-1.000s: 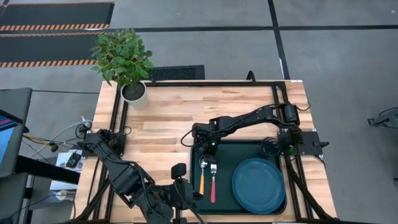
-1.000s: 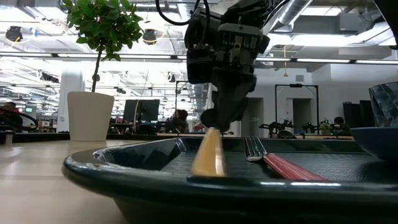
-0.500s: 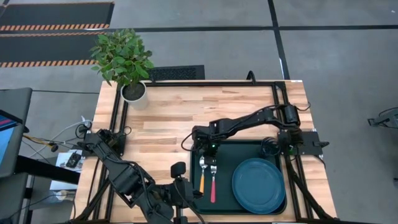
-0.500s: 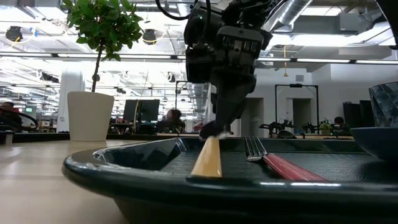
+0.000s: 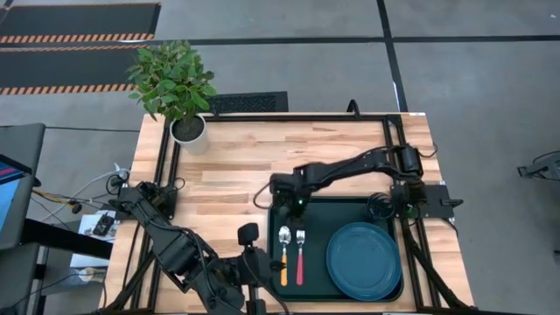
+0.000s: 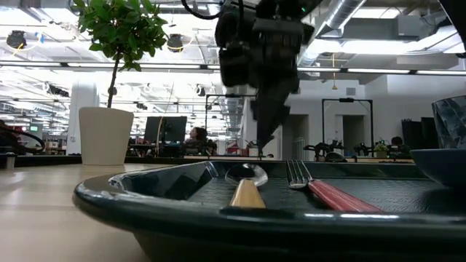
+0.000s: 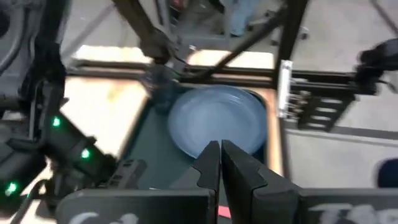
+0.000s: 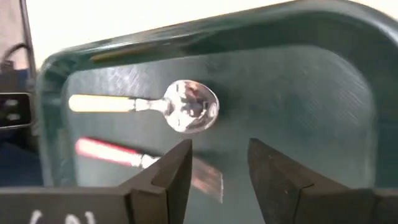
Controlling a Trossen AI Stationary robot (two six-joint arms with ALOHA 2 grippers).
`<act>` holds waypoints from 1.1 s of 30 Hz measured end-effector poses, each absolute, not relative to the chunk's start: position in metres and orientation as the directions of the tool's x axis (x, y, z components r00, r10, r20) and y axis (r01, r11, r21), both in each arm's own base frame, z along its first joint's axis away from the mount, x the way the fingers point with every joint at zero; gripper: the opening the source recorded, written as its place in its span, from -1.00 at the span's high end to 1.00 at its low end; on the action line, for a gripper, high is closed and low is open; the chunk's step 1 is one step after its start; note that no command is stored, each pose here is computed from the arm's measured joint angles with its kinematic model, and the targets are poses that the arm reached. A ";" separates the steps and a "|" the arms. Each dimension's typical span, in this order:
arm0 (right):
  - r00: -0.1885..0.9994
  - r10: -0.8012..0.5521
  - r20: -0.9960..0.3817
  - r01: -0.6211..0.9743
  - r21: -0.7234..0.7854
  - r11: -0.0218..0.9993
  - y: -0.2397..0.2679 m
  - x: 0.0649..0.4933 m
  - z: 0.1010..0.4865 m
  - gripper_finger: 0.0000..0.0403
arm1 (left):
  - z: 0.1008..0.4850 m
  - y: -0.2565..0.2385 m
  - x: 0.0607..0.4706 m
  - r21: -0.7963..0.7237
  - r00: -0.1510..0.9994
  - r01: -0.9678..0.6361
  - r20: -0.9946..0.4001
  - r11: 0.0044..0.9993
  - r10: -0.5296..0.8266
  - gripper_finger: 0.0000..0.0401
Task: Pick and place plate/cup/fork/spoon on tray
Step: Return to Home Position
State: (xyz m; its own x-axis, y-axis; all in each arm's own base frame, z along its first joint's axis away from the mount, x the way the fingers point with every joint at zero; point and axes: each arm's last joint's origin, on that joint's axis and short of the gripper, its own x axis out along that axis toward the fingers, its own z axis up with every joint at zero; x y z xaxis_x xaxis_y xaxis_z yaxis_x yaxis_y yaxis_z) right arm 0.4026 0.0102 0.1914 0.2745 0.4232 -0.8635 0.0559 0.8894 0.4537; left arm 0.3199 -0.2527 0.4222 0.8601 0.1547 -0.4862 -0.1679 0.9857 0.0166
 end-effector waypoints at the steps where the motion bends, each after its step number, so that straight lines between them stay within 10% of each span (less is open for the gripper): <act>1: 0.247 0.426 -0.870 0.077 0.456 0.886 0.007 0.398 0.204 0.11 | 0.422 -0.252 0.320 0.037 0.861 -0.181 -0.476 0.983 0.176 1.00; 9: 0.474 0.391 -0.789 -0.057 0.416 0.908 0.022 0.326 0.351 0.15 | 0.422 -0.248 0.321 0.209 0.855 -0.142 -0.466 0.967 0.227 1.00; 17: 0.798 0.344 -0.495 -0.248 0.251 0.936 0.035 0.171 0.463 0.14 | 0.419 -0.241 0.329 0.073 0.809 0.036 -0.588 0.997 0.014 1.00; 27: 0.959 0.235 -0.158 -0.186 0.275 0.943 0.018 0.064 0.435 0.16 | 0.476 -0.128 0.339 -0.319 0.743 0.308 -0.508 0.896 -0.436 1.00; 33: 0.958 0.260 -0.120 -0.191 0.409 0.892 0.010 0.035 0.403 0.14 | 0.534 -0.092 0.246 -0.272 0.886 0.113 -0.409 0.956 -0.221 1.00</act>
